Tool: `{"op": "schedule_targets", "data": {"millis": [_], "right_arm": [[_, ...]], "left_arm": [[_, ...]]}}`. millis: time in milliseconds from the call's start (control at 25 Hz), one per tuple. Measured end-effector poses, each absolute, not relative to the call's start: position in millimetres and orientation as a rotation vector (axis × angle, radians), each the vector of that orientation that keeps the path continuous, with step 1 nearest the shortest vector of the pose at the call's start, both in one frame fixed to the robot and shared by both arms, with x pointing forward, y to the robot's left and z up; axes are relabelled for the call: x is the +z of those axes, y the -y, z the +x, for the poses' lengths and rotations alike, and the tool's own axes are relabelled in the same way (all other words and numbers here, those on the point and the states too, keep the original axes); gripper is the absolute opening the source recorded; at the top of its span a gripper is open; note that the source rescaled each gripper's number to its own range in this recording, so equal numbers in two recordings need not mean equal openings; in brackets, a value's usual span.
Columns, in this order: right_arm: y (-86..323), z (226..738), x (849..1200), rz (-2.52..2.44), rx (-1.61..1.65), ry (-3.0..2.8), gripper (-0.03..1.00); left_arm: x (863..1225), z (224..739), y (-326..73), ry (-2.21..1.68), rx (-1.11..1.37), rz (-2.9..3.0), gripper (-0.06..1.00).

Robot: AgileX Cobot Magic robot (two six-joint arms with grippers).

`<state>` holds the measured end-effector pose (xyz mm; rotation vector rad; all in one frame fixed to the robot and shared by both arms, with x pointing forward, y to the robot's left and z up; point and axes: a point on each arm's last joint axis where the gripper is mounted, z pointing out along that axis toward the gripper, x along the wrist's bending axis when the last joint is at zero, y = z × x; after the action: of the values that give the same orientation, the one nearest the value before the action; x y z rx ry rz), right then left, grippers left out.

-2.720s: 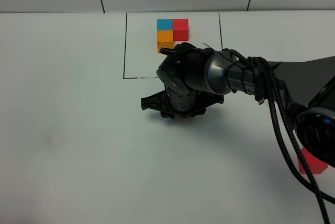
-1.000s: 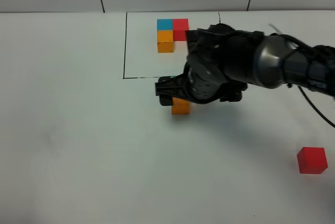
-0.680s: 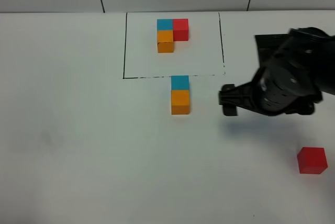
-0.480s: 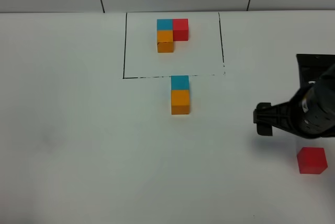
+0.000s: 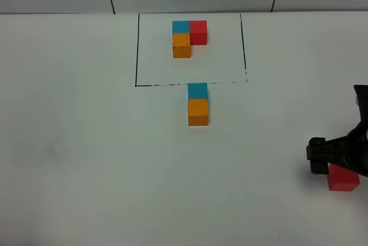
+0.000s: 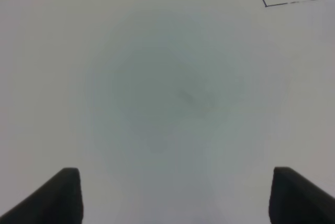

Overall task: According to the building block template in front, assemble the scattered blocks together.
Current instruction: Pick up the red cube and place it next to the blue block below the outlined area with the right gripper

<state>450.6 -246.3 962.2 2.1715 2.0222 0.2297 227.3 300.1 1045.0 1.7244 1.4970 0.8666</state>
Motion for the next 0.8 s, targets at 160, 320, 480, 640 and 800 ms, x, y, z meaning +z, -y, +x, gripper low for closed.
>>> {"op": "schedule_targets", "data": {"millis": [160,320,480,640,800], "right_arm": [[253,455,959,2.164,0.237,-2.02,1.0],[254,458,952,2.14,0.2,-2.063,1.0],[261,464,943,2.143,0.177,-2.073,1.0],[267,469,934,2.144,0.164,-2.09,1.0],[267,472,927,2.139,0.156,-2.112,0.99]], "left_arm": [[1045,227,-300,-1.498,0.866,1.723,0.66],[1045,227,-300,-1.498,0.866,1.723,0.66],[1045,227,-300,-1.498,0.866,1.723,0.66],[1045,227,-300,-1.498,0.866,1.723,0.66],[1045,227,-300,-1.499,0.865,1.722,0.66]]}}
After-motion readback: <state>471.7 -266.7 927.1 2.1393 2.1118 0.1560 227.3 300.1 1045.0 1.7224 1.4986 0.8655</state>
